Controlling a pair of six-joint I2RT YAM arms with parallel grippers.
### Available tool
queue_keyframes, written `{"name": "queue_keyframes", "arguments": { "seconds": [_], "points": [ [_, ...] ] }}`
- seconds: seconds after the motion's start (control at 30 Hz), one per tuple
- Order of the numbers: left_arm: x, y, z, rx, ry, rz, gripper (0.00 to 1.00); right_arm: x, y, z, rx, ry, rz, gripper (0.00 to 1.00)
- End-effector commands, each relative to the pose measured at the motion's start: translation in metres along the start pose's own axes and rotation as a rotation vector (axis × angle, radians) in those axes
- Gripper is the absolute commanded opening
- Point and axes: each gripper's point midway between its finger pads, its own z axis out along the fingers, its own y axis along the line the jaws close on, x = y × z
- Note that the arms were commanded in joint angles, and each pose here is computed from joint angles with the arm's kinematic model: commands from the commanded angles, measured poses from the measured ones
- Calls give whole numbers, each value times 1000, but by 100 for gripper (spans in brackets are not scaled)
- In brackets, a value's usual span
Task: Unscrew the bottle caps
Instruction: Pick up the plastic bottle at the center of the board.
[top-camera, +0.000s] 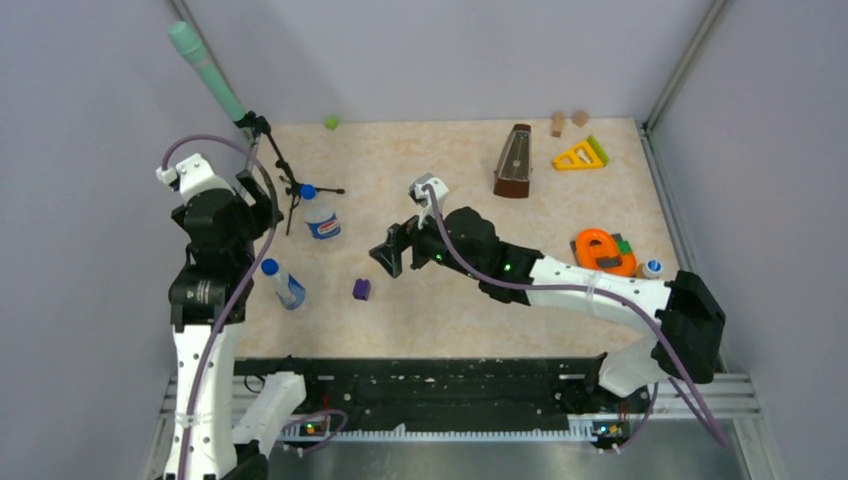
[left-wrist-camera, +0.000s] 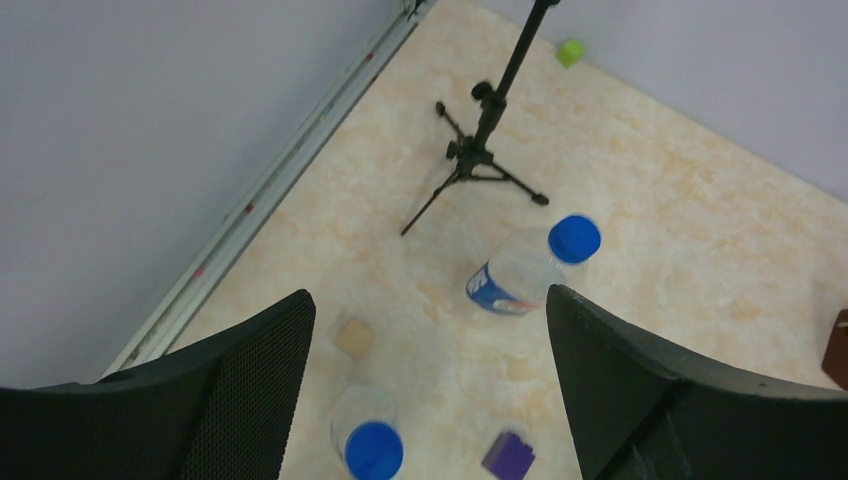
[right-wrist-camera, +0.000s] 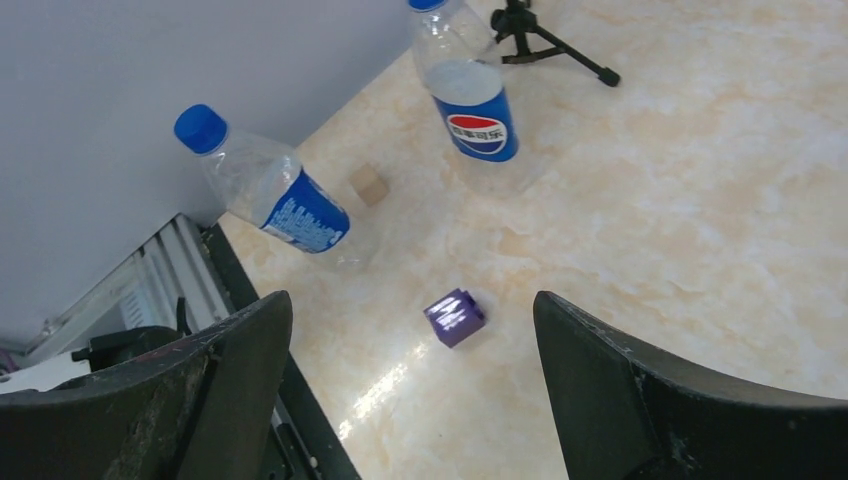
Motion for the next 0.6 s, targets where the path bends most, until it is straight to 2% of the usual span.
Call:
{"name": "queue_keyframes", "arguments": {
  "seconds": [0.0, 0.1, 0.23, 0.37, 0.57],
  "points": [
    [31, 19, -31, -48, 122, -86, 86, -43, -18, -24, 58, -124, 56, 88],
    [53, 25, -40, -61, 193, -91, 79, -48, -25, -35, 60, -133, 66, 87],
    [76, 36, -45, -114, 277, -81, 78, -58, -32, -47, 71, -157, 72, 87],
    [95, 30, -45, -89, 377, -52, 75, -62, -34, -51, 69, -172, 74, 88],
    [114, 15, -36, -14, 452, -13, 71, -55, -35, -48, 56, -148, 79, 88]
  ]
}}
